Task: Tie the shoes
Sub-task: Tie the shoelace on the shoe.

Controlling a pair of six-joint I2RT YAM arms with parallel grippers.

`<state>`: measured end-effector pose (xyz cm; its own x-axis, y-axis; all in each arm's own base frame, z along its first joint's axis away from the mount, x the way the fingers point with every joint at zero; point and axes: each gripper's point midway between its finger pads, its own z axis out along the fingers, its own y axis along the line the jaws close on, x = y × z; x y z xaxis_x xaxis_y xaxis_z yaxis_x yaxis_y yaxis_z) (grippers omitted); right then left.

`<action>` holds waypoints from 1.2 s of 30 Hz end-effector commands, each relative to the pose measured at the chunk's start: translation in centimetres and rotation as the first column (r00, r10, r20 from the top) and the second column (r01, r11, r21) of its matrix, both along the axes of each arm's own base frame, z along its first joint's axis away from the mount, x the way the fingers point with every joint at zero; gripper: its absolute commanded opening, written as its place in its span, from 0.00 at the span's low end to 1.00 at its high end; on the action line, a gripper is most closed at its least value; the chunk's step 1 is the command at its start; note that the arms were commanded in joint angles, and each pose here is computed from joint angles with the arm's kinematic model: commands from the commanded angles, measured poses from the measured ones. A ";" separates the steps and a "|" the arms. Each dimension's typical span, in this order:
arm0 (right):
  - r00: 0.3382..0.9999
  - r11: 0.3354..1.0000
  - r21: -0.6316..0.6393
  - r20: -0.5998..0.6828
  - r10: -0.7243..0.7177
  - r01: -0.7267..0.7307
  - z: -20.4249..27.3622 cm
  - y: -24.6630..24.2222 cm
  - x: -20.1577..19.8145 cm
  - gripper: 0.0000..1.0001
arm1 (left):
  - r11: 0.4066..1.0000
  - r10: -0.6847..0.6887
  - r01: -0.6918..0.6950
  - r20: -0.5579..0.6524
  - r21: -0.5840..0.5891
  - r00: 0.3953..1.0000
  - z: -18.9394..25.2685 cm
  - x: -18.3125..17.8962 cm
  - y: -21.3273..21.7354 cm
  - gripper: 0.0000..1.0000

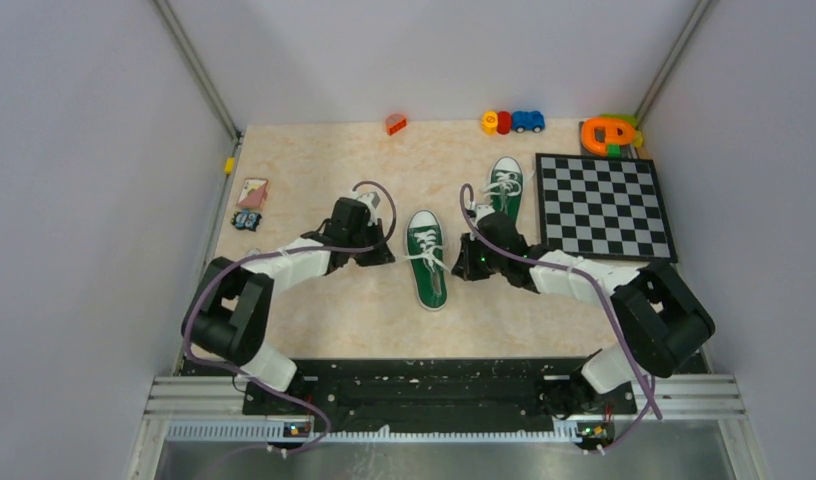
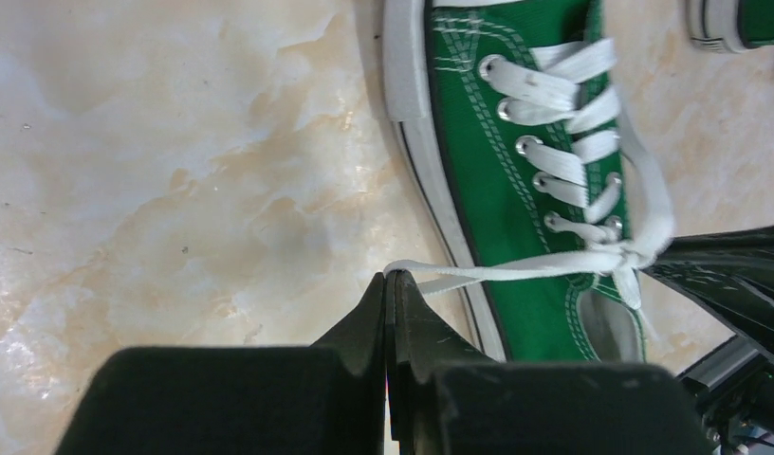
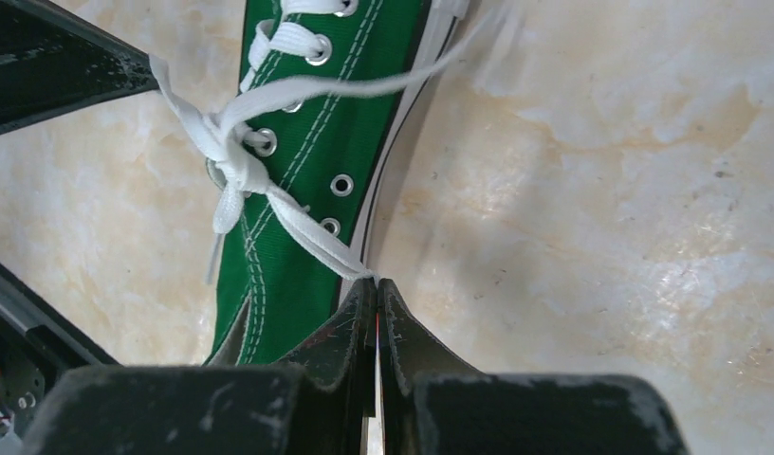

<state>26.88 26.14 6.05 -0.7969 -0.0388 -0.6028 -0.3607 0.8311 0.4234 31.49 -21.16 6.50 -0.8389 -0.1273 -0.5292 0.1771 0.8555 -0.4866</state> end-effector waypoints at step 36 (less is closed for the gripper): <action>0.989 0.999 0.028 0.143 -0.036 0.033 6.1 -1.2 4.5 0.36 | 0.991 -0.077 0.095 0.176 -0.096 0.981 5.2 2.4 -2.6 0.06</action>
